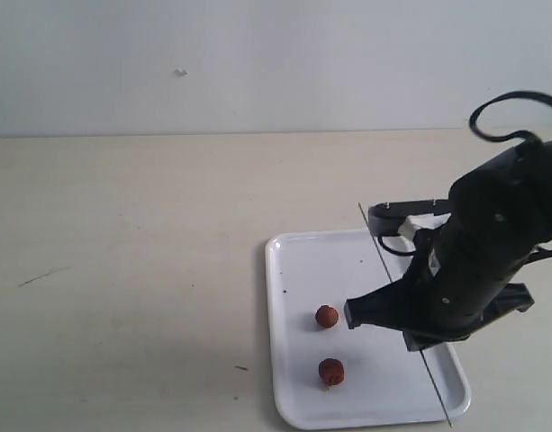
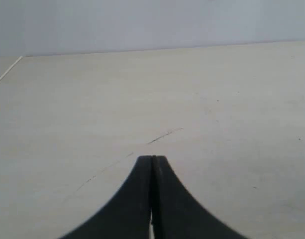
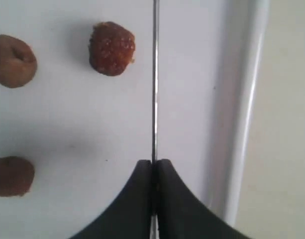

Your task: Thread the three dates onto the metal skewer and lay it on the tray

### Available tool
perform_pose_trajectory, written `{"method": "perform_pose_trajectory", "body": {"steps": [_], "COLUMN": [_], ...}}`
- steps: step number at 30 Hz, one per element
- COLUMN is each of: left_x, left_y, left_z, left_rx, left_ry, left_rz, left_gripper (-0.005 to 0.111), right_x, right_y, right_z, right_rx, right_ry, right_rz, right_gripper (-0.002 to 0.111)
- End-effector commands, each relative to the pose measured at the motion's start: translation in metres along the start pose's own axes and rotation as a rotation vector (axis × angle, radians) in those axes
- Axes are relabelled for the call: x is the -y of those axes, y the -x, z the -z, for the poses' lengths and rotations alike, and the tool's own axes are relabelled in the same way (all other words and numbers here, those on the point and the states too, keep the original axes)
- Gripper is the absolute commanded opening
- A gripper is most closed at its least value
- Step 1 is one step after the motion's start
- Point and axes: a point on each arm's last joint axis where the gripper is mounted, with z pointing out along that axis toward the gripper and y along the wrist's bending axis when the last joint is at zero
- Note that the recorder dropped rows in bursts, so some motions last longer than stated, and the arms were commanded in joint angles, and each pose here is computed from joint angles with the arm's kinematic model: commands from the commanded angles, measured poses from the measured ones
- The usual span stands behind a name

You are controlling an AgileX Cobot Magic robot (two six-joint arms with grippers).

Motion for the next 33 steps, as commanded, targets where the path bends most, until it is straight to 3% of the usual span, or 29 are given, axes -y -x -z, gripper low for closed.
{"method": "perform_pose_trajectory", "body": {"steps": [1, 15, 24, 26, 27, 28, 32, 33], "left_x": [0.000, 0.000, 0.000, -0.002, -0.002, 0.000, 0.002, 0.001], "left_y": [0.000, 0.000, 0.000, 0.004, 0.007, 0.013, 0.035, 0.038], "left_z": [0.000, 0.000, 0.000, 0.000, 0.001, 0.001, 0.007, 0.009], "left_rx": [0.009, 0.009, 0.009, 0.047, 0.086, 0.152, 0.392, 0.432], "left_ry": [0.002, 0.002, 0.002, 0.026, 0.022, 0.009, -0.075, -0.087], "left_rz": [0.006, 0.006, 0.006, -0.105, -0.097, -0.060, 0.295, 0.329], "left_gripper": [0.000, 0.000, 0.000, 0.000, 0.000, 0.000, 0.000, 0.000], "right_x": [0.005, 0.028, 0.043, 0.046, 0.047, 0.047, 0.046, 0.046], "right_y": [-0.004, -0.043, -0.069, -0.072, -0.073, -0.073, -0.071, -0.071], "right_z": [0.042, 0.147, 0.169, 0.172, 0.174, 0.175, 0.177, 0.177], "right_rx": [0.086, 0.355, 0.345, 0.350, 0.361, 0.372, 0.415, 0.415], "right_ry": [0.021, 0.097, 0.051, 0.035, 0.035, 0.039, 0.052, 0.052], "right_rz": [0.002, 0.179, 0.326, 0.346, 0.346, 0.346, 0.346, 0.346], "right_gripper": [0.000, 0.000, 0.000, 0.000, 0.000, 0.000, 0.000, 0.000]}}
